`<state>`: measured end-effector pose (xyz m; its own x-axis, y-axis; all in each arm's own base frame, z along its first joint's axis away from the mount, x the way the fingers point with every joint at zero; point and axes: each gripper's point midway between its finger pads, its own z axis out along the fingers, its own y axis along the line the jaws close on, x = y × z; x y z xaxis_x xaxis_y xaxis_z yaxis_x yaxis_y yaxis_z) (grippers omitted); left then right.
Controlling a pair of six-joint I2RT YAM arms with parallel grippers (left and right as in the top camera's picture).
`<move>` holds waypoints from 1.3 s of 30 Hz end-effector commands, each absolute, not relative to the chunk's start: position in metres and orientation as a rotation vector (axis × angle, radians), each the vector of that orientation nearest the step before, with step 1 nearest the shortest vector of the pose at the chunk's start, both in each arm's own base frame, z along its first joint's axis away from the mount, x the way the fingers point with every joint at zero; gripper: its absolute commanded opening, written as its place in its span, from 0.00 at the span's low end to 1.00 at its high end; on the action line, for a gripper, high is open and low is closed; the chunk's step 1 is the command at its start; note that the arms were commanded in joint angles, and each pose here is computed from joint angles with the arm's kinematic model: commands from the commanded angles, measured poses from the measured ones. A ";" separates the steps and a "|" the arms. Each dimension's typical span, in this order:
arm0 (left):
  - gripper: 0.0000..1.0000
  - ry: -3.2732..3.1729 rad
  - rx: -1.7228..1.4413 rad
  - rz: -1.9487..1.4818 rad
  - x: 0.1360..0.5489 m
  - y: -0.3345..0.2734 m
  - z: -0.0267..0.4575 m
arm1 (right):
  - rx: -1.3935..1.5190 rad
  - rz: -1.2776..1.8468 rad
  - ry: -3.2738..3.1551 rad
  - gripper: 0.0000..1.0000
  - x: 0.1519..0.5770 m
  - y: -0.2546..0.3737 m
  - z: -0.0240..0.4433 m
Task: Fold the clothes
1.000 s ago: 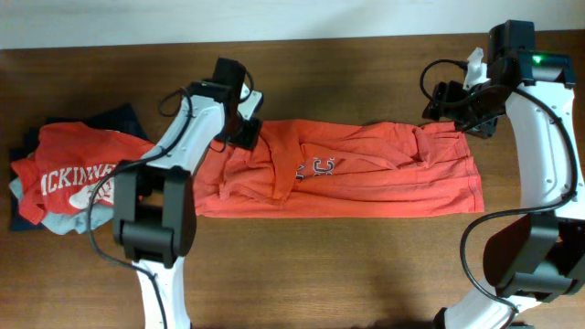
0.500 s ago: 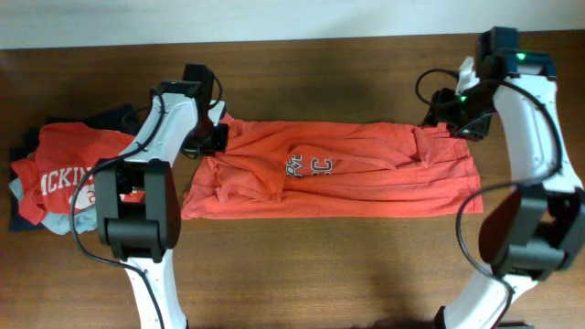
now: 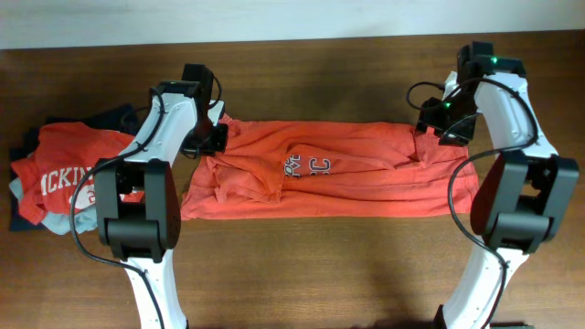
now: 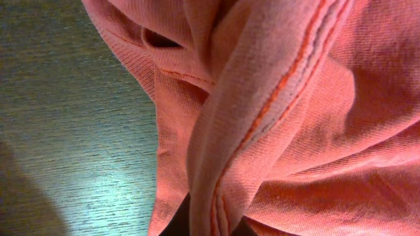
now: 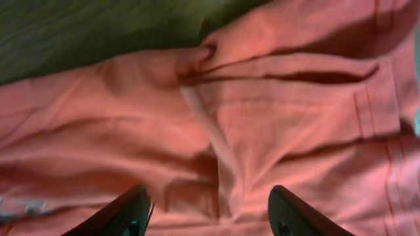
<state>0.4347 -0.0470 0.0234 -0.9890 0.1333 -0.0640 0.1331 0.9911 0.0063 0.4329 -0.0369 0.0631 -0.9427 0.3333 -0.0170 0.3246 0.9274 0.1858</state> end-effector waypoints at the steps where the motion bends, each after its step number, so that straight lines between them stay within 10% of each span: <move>1: 0.08 3.011 0.179 0.014 0.444 -0.046 0.046 | 0.557 0.256 3.054 0.60 0.437 -0.037 0.044; 14: 0.08 3.009 0.178 0.013 0.445 -0.046 0.046 | 0.562 0.140 3.061 0.40 0.445 -0.038 0.022; 21: 0.08 3.009 0.178 0.013 0.445 -0.046 0.046 | 0.582 -0.044 3.073 0.04 0.435 -0.061 0.028; 39: 0.08 3.009 0.178 0.015 0.445 -0.046 0.046 | 1.039 -0.102 3.042 0.05 0.371 -0.150 0.073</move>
